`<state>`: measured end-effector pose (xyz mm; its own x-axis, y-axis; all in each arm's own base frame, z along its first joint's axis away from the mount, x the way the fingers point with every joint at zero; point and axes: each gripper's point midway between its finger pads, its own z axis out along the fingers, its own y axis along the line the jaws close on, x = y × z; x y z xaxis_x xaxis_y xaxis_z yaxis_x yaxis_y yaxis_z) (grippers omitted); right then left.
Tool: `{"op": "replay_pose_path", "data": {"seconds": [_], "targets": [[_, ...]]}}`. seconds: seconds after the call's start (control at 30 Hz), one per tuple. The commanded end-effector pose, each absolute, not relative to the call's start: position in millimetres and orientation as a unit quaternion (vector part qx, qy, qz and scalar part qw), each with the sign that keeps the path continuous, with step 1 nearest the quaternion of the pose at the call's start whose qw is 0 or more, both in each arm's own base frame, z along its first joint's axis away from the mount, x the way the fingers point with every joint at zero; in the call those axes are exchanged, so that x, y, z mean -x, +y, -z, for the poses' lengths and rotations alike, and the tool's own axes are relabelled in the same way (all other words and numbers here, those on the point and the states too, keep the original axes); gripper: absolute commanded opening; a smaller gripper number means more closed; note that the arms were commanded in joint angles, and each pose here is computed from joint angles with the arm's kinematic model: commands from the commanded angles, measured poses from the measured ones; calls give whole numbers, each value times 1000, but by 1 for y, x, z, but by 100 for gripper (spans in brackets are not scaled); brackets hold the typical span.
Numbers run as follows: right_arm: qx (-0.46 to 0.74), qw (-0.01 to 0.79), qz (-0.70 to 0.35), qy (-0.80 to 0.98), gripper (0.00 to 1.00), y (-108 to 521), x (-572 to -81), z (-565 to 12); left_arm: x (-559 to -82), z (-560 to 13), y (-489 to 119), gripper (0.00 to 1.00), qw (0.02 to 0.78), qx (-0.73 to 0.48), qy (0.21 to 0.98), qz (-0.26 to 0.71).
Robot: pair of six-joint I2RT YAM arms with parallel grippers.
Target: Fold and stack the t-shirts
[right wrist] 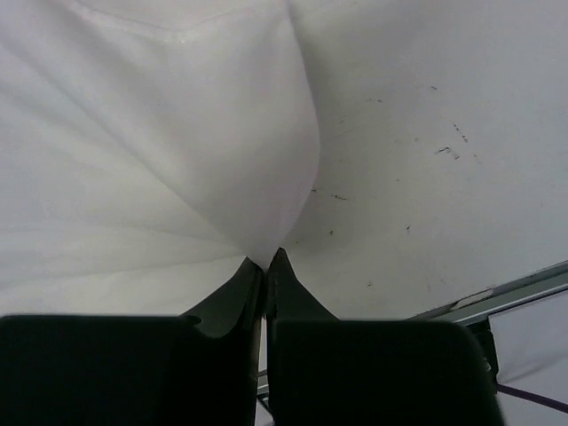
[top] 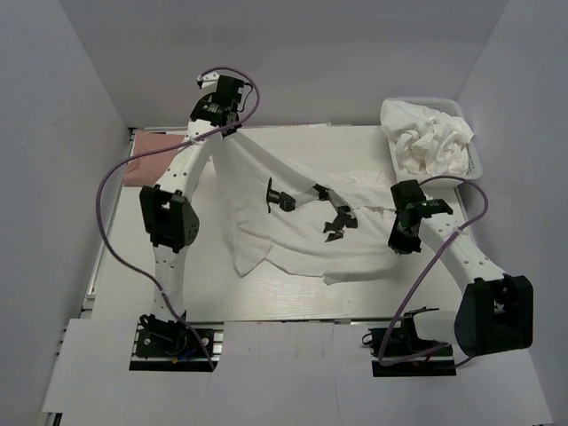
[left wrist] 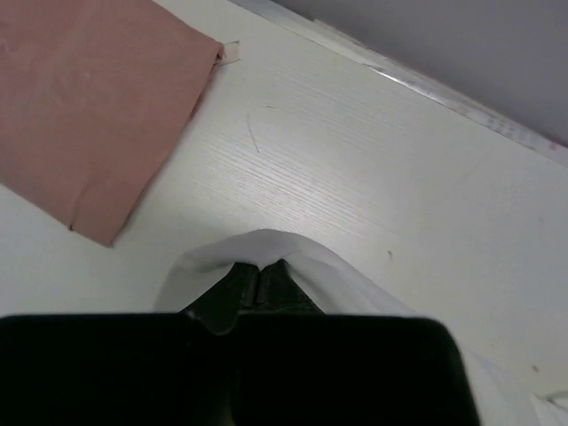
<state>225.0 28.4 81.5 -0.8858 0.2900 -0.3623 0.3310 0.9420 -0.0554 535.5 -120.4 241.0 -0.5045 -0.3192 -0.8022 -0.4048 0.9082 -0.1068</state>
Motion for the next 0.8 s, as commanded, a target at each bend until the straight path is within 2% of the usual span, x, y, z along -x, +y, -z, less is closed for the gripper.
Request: {"op": "replay_pose_path", "data": {"seconds": [0.0, 0.03, 0.07, 0.1, 0.13, 0.17, 0.23, 0.27, 0.3, 0.33, 0.47, 0.53, 0.57, 0.6, 0.77], "targets": [[-166, 149, 91, 970, 0, 10, -220, -79, -566, -215, -82, 0, 435, 220, 870, -72], [-169, 145, 93, 970, 0, 7, -222, -78, -572, -206, -79, 0, 432, 215, 873, -68], [-167, 142, 100, 971, 0, 5, -232, -79, -579, -203, -79, 13, 434, 209, 874, -58], [-175, 143, 103, 969, 0, 2, -235, -80, -588, -202, -81, 35, 442, 203, 873, -35], [-178, 142, 108, 968, 0, 1, -238, -79, -589, -192, -84, 92, 436, 184, 881, -33], [-187, 161, 119, 962, 19, -5, -250, -88, -590, -189, -89, 100, 434, 178, 883, -21], [-191, 185, 118, 957, 39, -5, -265, -95, -590, -191, -95, 100, 433, 172, 885, -3], [-191, 208, 106, 953, 54, -2, -280, -107, -587, -195, -97, 100, 432, 169, 886, 4], [-187, 213, 100, 954, 83, 1, -285, -109, -584, -210, -103, 100, 438, 163, 884, 24], [-179, 217, 92, 955, 90, 4, -289, -111, -574, -205, -104, 100, 422, 158, 892, 27], [-128, 224, 3, 966, 90, 38, -299, -115, -524, -214, -116, 100, 386, 130, 912, 44], [-97, 243, -33, 965, 90, 54, -294, -120, -482, -182, -123, 100, 326, 117, 936, 57], [-85, 256, -45, 962, 90, 58, -291, -123, -462, -201, -129, 100, 332, 117, 932, 90], [-75, 267, -47, 960, 90, 59, -290, -125, -430, -165, -130, 100, 284, 114, 948, 87], [6, 308, -113, 945, 90, 95, -264, -143, -331, -128, -155, 100, 212, 99, 960, 154]]}}
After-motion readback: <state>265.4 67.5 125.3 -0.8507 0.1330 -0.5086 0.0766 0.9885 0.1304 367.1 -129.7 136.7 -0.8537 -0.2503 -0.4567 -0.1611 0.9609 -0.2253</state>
